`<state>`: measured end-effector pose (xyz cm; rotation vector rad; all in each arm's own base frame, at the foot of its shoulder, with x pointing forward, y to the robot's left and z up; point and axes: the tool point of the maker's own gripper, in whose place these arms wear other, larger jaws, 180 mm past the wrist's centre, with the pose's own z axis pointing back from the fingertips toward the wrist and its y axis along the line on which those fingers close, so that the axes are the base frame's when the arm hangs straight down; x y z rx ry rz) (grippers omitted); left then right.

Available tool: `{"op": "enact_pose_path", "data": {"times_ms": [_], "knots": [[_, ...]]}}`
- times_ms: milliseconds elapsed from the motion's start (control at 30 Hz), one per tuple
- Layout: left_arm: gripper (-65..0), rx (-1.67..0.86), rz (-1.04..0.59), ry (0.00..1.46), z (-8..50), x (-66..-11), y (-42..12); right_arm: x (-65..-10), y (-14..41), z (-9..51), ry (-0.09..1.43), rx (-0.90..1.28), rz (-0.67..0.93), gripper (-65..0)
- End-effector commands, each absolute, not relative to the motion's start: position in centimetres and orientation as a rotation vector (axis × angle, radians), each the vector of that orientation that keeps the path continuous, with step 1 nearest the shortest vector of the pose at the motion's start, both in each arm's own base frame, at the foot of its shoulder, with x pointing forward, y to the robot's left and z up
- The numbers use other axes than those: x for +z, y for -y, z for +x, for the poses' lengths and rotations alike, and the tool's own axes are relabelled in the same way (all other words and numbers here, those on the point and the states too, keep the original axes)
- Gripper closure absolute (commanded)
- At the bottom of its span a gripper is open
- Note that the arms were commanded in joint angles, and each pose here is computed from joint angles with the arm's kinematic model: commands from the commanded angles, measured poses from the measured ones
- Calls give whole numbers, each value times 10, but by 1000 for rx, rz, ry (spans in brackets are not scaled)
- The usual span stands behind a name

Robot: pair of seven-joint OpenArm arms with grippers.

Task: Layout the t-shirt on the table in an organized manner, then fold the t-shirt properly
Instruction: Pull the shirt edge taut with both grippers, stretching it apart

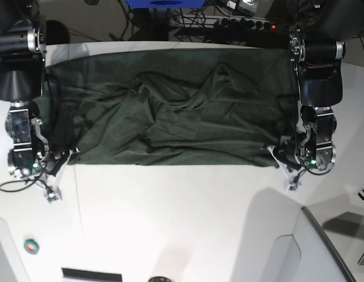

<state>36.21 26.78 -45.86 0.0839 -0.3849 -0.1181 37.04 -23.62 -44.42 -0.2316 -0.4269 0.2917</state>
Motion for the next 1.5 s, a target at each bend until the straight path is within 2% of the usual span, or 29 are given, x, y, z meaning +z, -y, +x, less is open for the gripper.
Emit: {"op": "enact_pose_path", "data": {"times_ms": [0, 533, 833, 1333, 1367, 1467], "knots": [[0, -115, 109, 446, 383, -434, -276, -426, 242, 387, 481, 289, -253, 0], [0, -133, 139, 486, 394, -409, -276, -425, 246, 387, 482, 287, -261, 0], [0, -45, 183, 531, 394, -371, -312, -423, 246, 389, 486, 287, -262, 0], [0, -33, 187, 496, 386, -374, -320, -421, 258, 388, 492, 238, -263, 0], [-20, -31, 187, 498, 387, -373, -320, -421, 261, 387, 494, 221, -260, 0], [-158, -33, 187, 502, 388, -373, -320, -420, 264, 386, 495, 205, -259, 0]]}}
